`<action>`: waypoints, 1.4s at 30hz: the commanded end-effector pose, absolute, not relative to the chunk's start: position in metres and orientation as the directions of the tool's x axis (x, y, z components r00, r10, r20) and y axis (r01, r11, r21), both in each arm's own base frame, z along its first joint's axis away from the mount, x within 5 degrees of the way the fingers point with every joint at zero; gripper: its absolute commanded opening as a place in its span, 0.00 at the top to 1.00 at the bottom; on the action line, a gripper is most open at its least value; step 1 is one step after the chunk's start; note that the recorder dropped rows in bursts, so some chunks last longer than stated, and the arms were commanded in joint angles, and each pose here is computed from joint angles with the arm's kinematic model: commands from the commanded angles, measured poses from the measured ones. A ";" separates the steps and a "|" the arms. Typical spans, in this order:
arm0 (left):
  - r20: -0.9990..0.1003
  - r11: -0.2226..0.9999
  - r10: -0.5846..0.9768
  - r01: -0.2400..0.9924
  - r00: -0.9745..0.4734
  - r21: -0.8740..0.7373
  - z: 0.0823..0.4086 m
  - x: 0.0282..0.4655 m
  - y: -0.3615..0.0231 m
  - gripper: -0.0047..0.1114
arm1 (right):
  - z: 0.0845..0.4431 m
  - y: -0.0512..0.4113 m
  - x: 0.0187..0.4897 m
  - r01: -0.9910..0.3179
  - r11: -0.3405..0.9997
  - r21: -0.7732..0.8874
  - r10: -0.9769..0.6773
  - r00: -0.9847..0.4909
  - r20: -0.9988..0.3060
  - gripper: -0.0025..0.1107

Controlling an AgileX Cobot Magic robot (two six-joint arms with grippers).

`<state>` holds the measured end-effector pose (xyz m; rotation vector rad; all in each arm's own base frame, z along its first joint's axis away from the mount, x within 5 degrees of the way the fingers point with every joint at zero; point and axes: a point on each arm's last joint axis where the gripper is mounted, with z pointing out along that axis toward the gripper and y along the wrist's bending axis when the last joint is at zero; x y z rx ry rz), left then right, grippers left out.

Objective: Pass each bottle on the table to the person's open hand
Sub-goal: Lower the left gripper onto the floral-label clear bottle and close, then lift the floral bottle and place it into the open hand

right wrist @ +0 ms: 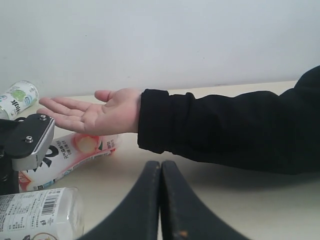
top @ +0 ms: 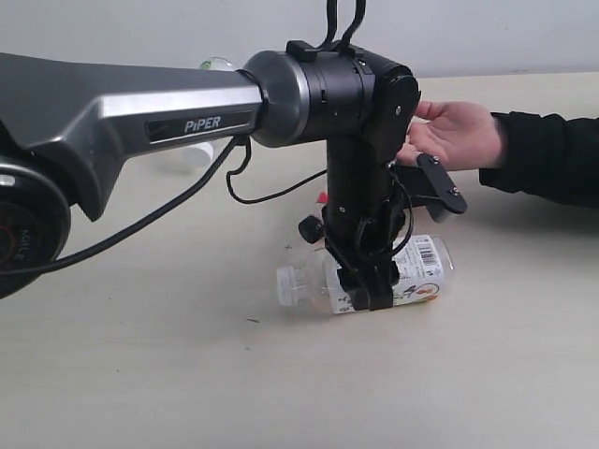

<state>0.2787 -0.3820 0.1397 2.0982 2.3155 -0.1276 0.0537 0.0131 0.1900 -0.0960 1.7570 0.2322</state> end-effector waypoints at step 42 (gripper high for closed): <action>-0.294 0.743 0.026 0.215 -0.956 -0.634 0.274 0.320 -0.387 0.96 | 0.189 0.013 0.054 -0.187 0.977 0.104 0.067 -0.193 -0.979 0.98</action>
